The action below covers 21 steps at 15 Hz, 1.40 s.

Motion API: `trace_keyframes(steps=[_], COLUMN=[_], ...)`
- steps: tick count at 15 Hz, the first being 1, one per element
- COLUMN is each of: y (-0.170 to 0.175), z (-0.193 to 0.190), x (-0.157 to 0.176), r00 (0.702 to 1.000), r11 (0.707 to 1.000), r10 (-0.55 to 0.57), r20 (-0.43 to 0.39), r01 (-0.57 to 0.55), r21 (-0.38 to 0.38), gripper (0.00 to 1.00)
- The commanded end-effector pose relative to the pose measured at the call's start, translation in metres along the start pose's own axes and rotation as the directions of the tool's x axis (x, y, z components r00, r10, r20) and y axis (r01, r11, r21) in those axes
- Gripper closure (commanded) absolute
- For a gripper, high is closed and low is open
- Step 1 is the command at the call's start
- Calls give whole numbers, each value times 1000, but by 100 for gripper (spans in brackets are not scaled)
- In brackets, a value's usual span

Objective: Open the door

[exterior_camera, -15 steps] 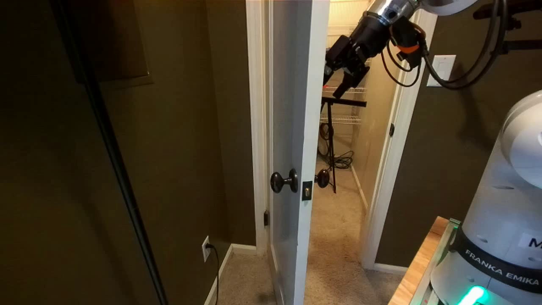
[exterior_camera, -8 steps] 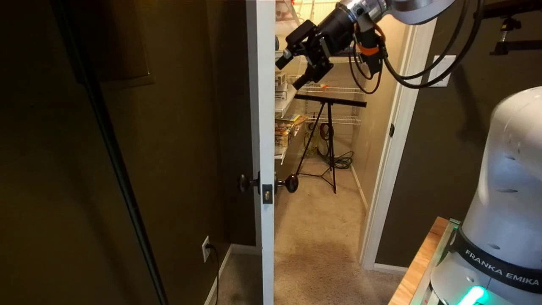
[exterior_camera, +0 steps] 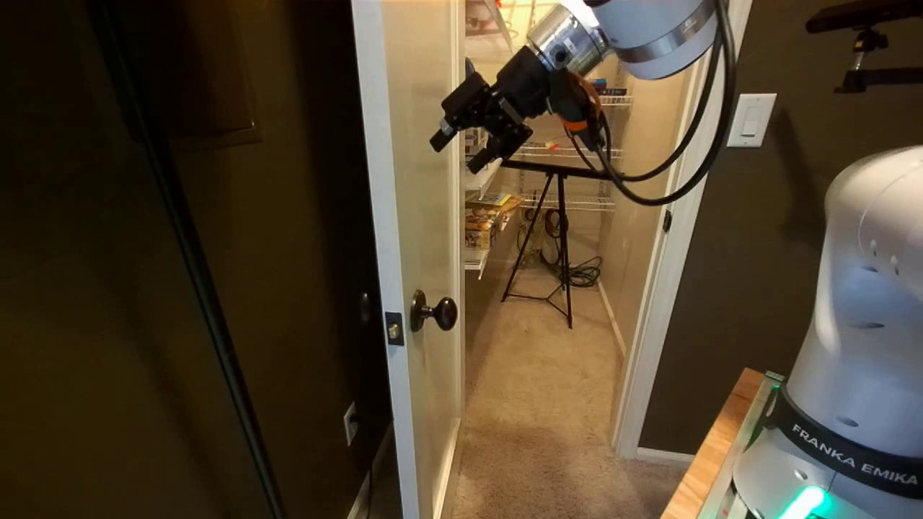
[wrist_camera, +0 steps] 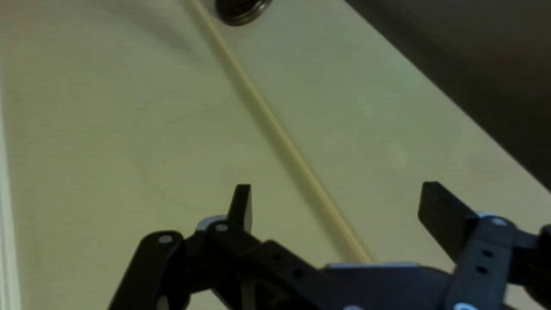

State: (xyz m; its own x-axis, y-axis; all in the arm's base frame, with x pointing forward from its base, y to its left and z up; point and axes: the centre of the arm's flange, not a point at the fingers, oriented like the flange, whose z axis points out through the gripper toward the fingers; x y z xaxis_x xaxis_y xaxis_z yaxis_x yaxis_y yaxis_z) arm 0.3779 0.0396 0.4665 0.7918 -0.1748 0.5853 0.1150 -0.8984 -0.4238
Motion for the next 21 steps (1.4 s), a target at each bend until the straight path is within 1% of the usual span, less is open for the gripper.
trace_keyframes(steps=[1,3,4,6,7,10,12,13,14,15,16,17,21], y=[18,36,45,62,73,99,113,119,125,128,131,132,132], z=[-13,-28,-37,-54,-65,-99,-126,-138,-149,-120,-130,-137,-139], x=[-15,-18,-19,-19,-18,-19,-23,-27,-31,-18,-24,-27,-29], r00=[1000,1000,1000,1000,999,987,962,943,920,945,933,929,927], r11=[981,955,936,886,858,767,710,692,691,711,701,697,697], r10=[3,0,-1,7,16,69,104,125,140,143,159,164,162], r20=[-26,-8,-2,16,40,146,251,308,367,295,322,331,339], r01=[-8,-3,0,1,7,41,104,140,174,109,123,128,136], r21=[-193,-298,-353,-463,-514,-640,-696,-708,-702,-694,-703,-706,-704], gripper=[0,0,0,0,0,0,0,0,0,0,0,0,0])
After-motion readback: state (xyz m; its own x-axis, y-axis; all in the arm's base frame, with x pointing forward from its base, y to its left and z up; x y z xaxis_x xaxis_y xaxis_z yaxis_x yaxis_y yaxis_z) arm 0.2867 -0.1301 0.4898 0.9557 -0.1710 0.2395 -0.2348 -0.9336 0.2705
